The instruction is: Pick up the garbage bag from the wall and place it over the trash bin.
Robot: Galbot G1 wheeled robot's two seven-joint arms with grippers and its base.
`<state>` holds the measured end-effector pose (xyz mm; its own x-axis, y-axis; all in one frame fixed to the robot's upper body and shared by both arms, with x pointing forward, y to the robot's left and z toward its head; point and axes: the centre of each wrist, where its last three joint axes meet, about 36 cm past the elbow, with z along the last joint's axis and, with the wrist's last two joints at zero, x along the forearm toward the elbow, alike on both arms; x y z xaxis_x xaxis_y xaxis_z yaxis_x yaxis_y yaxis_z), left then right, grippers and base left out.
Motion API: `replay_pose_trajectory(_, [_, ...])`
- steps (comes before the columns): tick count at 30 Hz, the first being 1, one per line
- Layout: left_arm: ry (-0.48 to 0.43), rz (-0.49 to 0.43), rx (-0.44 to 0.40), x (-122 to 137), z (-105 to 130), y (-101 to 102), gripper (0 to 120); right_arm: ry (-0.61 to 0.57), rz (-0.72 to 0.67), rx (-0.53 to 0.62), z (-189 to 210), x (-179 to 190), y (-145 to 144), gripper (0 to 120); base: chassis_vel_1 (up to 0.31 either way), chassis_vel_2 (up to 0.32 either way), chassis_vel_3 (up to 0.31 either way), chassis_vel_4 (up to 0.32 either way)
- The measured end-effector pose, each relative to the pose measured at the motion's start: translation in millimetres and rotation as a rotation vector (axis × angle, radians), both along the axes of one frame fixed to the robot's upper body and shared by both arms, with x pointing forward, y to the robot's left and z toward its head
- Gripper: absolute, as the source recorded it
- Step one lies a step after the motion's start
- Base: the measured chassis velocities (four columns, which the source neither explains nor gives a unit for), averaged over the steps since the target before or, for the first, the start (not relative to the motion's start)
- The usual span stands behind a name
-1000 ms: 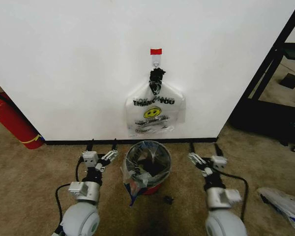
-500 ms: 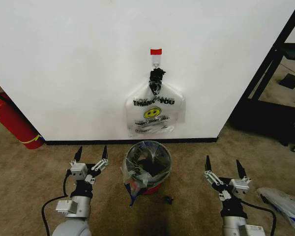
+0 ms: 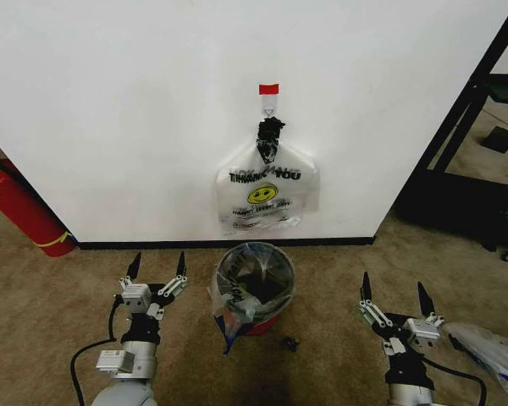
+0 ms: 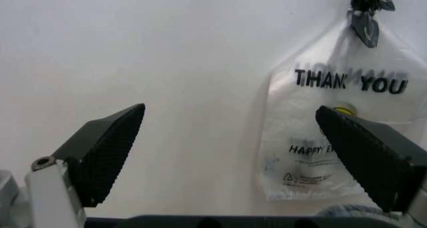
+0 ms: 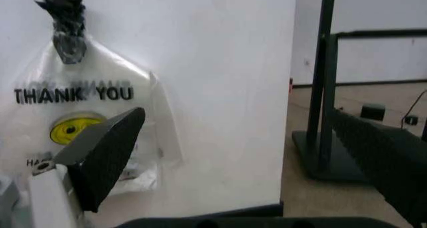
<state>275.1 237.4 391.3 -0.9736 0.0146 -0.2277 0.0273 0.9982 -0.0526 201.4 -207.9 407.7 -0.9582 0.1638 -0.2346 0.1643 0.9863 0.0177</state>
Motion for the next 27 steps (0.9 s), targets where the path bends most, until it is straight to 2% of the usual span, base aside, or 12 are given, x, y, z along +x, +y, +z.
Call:
replay_pose_trajectory(9, [0.02,-0.037,0.02,-3,-3,-4,100,-0.051,-0.02,-0.022,11,-2,11,100,0.0,0.0,0.0,0.0])
replay_pose_trajectory(27, [0.036,-0.037,0.027,-1,-7,-4,100,-0.049,-0.039,-0.017,15,-2,15,100,0.0,0.0,0.0,0.0])
